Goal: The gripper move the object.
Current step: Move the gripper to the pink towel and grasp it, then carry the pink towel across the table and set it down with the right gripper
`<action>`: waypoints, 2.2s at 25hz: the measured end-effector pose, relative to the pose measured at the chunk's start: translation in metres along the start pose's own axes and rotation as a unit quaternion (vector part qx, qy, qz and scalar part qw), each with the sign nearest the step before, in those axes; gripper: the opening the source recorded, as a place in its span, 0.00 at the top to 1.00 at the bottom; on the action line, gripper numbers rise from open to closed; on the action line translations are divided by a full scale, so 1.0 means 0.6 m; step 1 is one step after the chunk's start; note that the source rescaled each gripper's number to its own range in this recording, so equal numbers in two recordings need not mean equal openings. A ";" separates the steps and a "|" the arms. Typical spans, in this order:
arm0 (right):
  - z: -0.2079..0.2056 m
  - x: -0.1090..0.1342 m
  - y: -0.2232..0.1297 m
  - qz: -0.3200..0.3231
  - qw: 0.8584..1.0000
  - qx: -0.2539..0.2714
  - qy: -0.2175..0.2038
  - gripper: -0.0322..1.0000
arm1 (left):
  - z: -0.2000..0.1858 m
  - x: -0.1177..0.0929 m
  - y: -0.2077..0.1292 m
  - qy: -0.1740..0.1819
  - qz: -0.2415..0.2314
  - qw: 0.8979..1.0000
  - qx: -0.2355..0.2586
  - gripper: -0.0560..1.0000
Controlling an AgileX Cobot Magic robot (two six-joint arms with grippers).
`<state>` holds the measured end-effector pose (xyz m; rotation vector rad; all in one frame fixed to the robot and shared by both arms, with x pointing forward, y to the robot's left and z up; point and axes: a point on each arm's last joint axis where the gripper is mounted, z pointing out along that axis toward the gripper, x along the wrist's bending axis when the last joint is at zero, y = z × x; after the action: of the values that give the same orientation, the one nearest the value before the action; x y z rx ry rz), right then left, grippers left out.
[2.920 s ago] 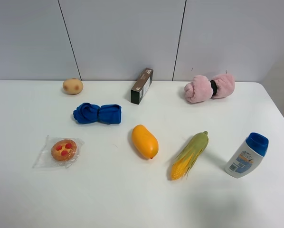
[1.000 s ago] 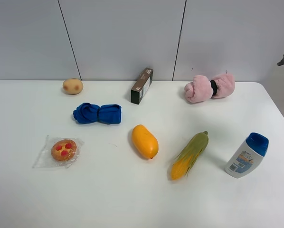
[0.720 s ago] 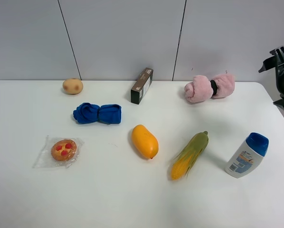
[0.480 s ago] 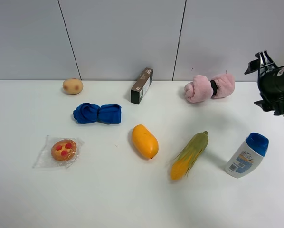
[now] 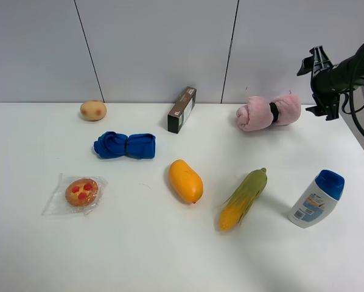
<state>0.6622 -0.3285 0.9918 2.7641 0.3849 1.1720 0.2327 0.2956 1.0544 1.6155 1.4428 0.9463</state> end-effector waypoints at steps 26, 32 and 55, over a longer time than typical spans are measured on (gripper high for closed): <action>0.156 -0.010 -0.067 -0.011 0.996 0.075 -0.054 0.28 | 0.000 0.000 0.000 0.000 0.000 1.000 0.000 0.00; 0.193 0.008 -0.085 -0.018 0.995 0.086 -0.046 0.28 | 0.000 0.000 0.000 0.000 0.000 1.000 0.000 0.00; 0.100 0.091 -0.102 -0.191 0.977 0.086 0.028 0.97 | 0.000 0.000 0.000 0.000 0.000 1.000 0.000 0.00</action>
<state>0.7304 -0.2552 0.9753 2.6264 1.0151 1.1631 0.2327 0.2956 1.0544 1.6155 1.4428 0.9463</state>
